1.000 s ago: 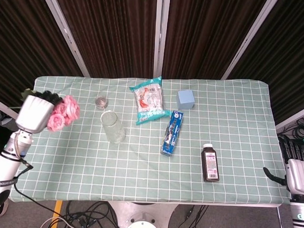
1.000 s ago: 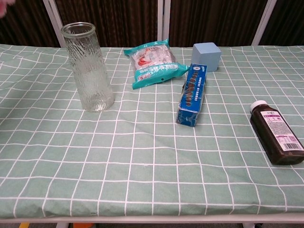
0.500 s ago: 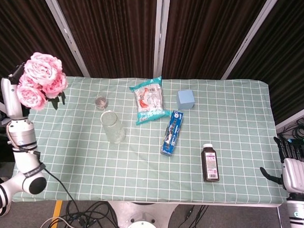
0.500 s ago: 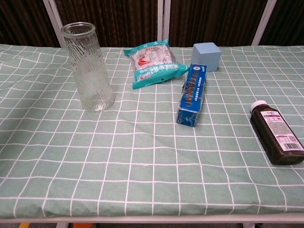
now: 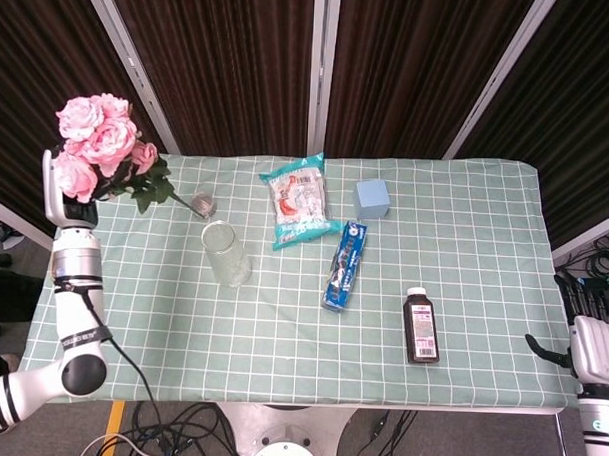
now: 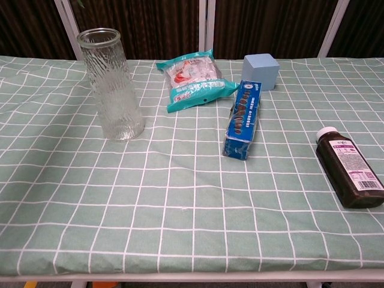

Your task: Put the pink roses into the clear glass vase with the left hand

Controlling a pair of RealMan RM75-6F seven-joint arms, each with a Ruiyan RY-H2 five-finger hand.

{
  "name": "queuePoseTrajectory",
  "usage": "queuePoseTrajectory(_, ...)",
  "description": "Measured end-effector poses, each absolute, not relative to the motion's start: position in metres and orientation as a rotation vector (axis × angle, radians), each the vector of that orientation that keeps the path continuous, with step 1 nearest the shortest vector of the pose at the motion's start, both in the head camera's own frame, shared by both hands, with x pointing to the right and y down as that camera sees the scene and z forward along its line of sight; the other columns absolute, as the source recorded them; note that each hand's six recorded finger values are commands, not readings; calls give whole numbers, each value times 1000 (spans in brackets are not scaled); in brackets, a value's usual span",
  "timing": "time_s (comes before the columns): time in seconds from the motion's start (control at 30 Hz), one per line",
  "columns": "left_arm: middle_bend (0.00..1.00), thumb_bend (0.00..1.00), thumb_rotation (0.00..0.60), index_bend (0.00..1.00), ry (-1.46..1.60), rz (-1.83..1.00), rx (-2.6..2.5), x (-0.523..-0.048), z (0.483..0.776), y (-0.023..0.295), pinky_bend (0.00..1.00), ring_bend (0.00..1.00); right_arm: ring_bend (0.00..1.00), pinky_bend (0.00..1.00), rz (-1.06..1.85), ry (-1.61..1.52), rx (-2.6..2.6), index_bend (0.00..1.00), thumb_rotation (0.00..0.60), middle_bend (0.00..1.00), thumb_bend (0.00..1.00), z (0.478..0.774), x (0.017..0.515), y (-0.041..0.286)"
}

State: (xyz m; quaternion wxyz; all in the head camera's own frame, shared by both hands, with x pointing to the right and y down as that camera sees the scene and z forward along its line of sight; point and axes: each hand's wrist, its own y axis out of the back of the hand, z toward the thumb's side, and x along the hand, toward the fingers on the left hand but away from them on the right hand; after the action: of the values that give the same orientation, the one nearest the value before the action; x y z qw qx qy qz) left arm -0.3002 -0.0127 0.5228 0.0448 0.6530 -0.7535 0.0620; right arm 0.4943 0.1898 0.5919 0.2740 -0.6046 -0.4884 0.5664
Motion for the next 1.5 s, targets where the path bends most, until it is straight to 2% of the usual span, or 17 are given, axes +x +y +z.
queuePoseTrajectory(0.37, 474, 236, 600, 491, -2195, 222, 2038, -285, 534, 6, 629, 431, 0, 0, 1529, -1306, -1637, 0, 600, 0, 113, 595, 492, 191)
queuePoseTrajectory(0.9, 421, 216, 600, 455, -2171, 409, 2273, -253, 589, 23, 575, 378, 0, 0, 1562, -1319, -1645, 0, 600, 0, 114, 602, 502, 194)
queuePoseTrajectory(0.97, 387, 204, 600, 421, -2156, 431, 2313, -250, 593, 25, 538, 344, 0, 0, 1561, -1320, -1646, 0, 600, 0, 113, 602, 502, 194)
queuePoseTrajectory(1.03, 234, 159, 600, 247, -2126, 435, 2365, -245, 595, 26, 376, 206, 0, 0, 1559, -1322, -1646, 0, 600, 0, 114, 602, 503, 194)
queuePoseTrajectory(1.13, 36, 85, 600, 76, -2057, 417, 2458, -238, 598, 31, 204, 53, 0, 0, 1559, -1324, -1646, 0, 600, 0, 114, 603, 503, 194)
queuePoseTrajectory(1.3, 0, 11, 600, 26, -1999, 354, 2523, -240, 601, 33, 126, 3, 0, 0, 1537, -1330, -1643, 0, 600, 0, 114, 601, 502, 192)
queuePoseTrajectory(1.5, 0, 2, 600, 17, -1997, 375, 2512, -254, 602, 34, 86, 0, 0, 0, 1506, -1341, -1635, 0, 600, 0, 116, 600, 500, 190)
